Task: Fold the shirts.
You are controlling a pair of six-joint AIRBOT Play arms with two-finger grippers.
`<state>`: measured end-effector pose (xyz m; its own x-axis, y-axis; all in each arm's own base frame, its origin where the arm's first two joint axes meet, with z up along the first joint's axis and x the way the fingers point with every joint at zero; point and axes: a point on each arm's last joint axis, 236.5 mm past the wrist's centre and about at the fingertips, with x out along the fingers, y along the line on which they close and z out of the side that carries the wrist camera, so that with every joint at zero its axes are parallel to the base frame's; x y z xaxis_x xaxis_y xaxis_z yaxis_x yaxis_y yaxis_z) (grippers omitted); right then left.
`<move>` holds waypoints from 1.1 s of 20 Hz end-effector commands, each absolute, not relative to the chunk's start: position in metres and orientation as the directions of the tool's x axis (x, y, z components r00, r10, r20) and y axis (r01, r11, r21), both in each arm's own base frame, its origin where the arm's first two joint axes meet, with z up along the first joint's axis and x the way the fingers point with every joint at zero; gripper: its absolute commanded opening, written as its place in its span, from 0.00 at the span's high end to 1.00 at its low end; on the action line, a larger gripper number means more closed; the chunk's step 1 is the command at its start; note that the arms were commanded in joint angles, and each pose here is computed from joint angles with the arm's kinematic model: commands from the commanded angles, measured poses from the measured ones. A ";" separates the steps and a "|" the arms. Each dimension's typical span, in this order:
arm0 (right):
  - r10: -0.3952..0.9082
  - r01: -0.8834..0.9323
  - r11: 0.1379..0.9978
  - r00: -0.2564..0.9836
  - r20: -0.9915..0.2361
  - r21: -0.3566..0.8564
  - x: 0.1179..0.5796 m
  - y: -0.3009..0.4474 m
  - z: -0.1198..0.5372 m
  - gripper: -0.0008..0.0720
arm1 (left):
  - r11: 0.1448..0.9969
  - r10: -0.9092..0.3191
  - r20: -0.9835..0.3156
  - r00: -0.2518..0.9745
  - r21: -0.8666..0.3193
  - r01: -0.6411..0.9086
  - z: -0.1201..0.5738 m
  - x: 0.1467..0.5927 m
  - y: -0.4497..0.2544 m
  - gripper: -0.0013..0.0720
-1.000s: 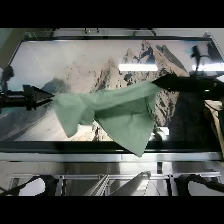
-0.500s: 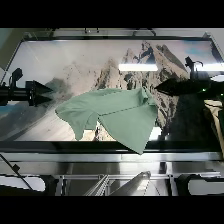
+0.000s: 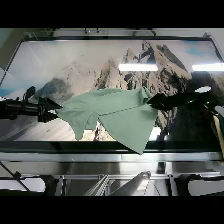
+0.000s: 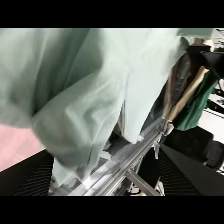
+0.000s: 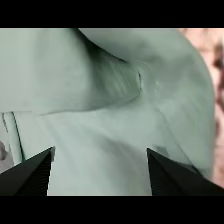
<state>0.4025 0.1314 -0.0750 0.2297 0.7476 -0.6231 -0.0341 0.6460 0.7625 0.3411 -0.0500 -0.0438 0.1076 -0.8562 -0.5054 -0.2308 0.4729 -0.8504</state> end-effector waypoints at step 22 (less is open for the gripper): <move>0.806 -0.311 0.588 0.299 -0.511 0.746 0.445 0.194 0.023 0.96 | 0.415 -0.901 -0.400 0.171 -0.907 0.066 0.044 0.406 -0.078 0.95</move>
<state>0.4539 0.1910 -0.0122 0.2957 0.7926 -0.5333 -0.2265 0.6005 0.7669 0.4055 -0.0820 0.0160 0.1334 -0.8865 -0.4430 0.0214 0.4495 -0.8930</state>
